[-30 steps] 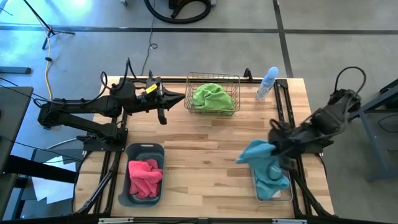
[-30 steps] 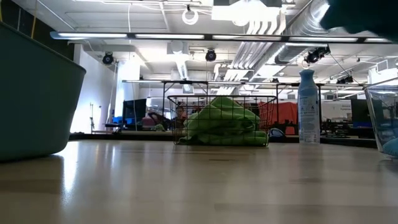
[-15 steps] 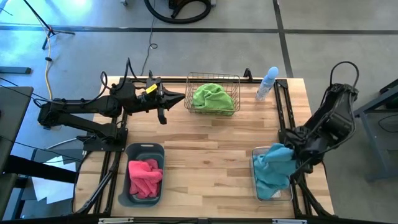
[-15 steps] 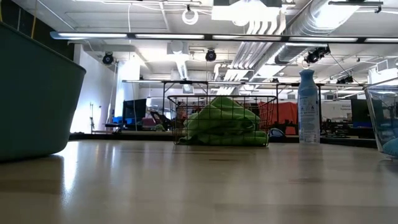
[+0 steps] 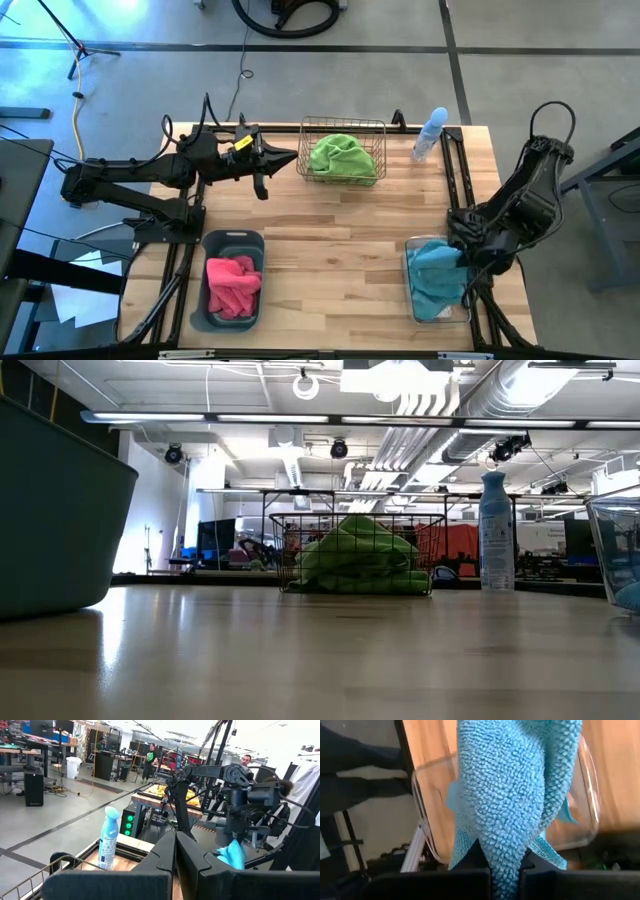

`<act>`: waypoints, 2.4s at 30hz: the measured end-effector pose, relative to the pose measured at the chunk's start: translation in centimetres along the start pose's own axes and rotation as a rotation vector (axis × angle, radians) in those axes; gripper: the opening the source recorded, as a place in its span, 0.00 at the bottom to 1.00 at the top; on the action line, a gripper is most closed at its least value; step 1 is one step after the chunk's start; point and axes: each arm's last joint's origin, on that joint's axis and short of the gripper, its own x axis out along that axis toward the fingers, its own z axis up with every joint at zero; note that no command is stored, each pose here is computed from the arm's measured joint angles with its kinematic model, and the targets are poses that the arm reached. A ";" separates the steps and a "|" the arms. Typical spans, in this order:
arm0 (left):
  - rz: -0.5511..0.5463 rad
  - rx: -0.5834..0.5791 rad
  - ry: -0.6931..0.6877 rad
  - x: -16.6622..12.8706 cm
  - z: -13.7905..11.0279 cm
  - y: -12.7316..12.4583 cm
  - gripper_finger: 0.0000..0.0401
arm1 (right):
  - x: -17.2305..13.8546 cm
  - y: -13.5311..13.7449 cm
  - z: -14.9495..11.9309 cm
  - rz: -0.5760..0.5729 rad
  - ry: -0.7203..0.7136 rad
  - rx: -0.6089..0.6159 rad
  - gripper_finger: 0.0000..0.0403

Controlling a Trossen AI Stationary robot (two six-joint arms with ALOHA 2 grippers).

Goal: Sort microfiber towel by color & place in baskets
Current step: Put the blue towel into the transparent bin

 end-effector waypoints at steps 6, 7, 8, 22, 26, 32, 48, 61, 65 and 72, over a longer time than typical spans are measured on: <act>0.000 0.000 0.000 0.0 0.0 0.0 0.00 | 1.8 1.8 0.8 -0.020 -0.023 -0.096 0.00; 0.001 0.000 0.000 0.0 0.0 0.0 0.00 | 2.3 1.9 0.8 -0.040 0.004 -0.116 0.00; 0.005 0.000 -0.001 0.0 0.0 0.0 0.00 | 2.9 2.1 0.8 -0.061 0.034 -0.135 0.00; 0.018 0.000 -0.003 0.0 0.0 0.1 0.00 | 8.0 2.3 -0.1 -0.193 0.425 -0.254 0.00; 0.019 0.001 -0.003 0.0 0.0 0.1 0.00 | 7.4 2.3 -0.1 -0.183 0.443 -0.291 0.00; 0.019 0.001 -0.002 0.0 0.0 0.1 0.00 | 7.6 1.9 1.4 -0.166 0.387 -0.278 0.00; 0.019 0.002 -0.002 0.0 0.0 0.1 0.00 | 13.3 2.7 5.2 -0.217 0.351 -0.416 0.00; 0.019 0.001 -0.002 0.0 0.0 0.1 0.00 | 15.6 0.7 2.8 -0.132 0.232 -0.249 0.00; 0.018 0.000 -0.002 0.0 0.0 0.1 0.00 | 16.8 -0.1 2.3 -0.131 0.215 -0.229 0.00; 0.018 0.000 -0.003 0.0 0.0 0.1 0.00 | 18.7 -1.5 1.4 -0.137 0.206 -0.196 0.00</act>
